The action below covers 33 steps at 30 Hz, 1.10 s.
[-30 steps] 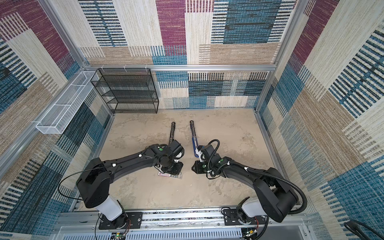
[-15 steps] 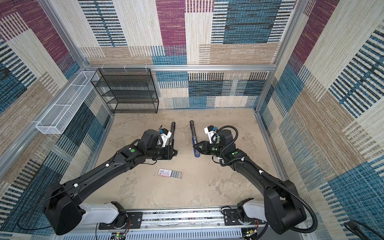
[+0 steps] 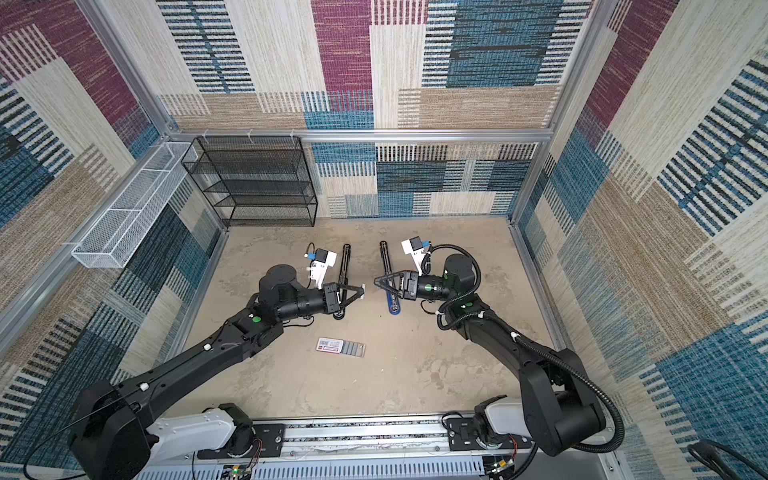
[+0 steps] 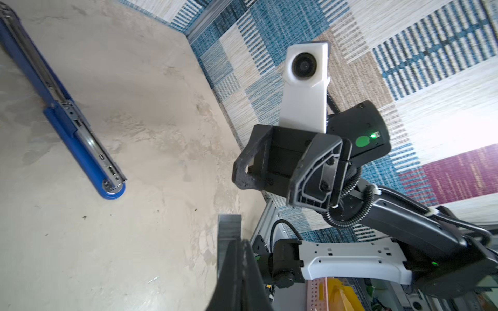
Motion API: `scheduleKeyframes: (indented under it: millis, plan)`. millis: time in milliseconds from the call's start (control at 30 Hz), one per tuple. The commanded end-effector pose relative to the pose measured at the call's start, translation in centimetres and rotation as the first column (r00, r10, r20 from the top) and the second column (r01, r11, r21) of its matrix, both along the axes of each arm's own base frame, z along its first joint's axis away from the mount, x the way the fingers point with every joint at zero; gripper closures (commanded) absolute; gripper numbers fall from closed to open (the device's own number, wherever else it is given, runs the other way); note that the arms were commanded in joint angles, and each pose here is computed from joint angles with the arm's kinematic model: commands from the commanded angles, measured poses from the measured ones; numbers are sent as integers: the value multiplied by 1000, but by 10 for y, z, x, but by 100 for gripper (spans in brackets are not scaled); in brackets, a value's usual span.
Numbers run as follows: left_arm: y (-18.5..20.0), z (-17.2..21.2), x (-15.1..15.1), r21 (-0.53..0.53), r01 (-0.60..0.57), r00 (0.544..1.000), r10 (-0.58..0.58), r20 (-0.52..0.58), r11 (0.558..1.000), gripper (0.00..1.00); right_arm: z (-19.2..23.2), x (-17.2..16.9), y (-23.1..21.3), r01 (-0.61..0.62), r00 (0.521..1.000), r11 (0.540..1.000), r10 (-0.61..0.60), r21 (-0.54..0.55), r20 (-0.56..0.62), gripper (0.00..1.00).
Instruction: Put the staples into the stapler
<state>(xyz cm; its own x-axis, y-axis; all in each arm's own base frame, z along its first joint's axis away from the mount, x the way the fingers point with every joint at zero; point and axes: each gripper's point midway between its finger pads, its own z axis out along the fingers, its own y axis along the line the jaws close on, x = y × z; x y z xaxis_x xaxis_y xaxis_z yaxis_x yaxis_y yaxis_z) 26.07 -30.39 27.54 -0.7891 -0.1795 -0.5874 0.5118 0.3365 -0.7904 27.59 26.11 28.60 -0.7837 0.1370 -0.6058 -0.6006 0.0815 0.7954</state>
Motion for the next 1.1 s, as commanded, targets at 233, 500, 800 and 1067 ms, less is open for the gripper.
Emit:
scheduleKeyframes:
  millis: [233,500,800,1067]
  plan:
    - [-12,34,-11,-189,116,992,-106,64,975,100,27,-12,1,-56,996,996,51,65,76,50]
    - [-16,43,-10,-256,133,990,-117,75,958,100,26,-15,2,-61,996,995,56,73,70,52]
    - [-18,39,-10,-254,138,990,-127,59,957,100,31,-18,4,-68,995,994,61,85,84,56]
    - [-20,39,-11,-251,142,990,-131,60,958,100,30,-18,6,-75,994,994,68,86,80,62]
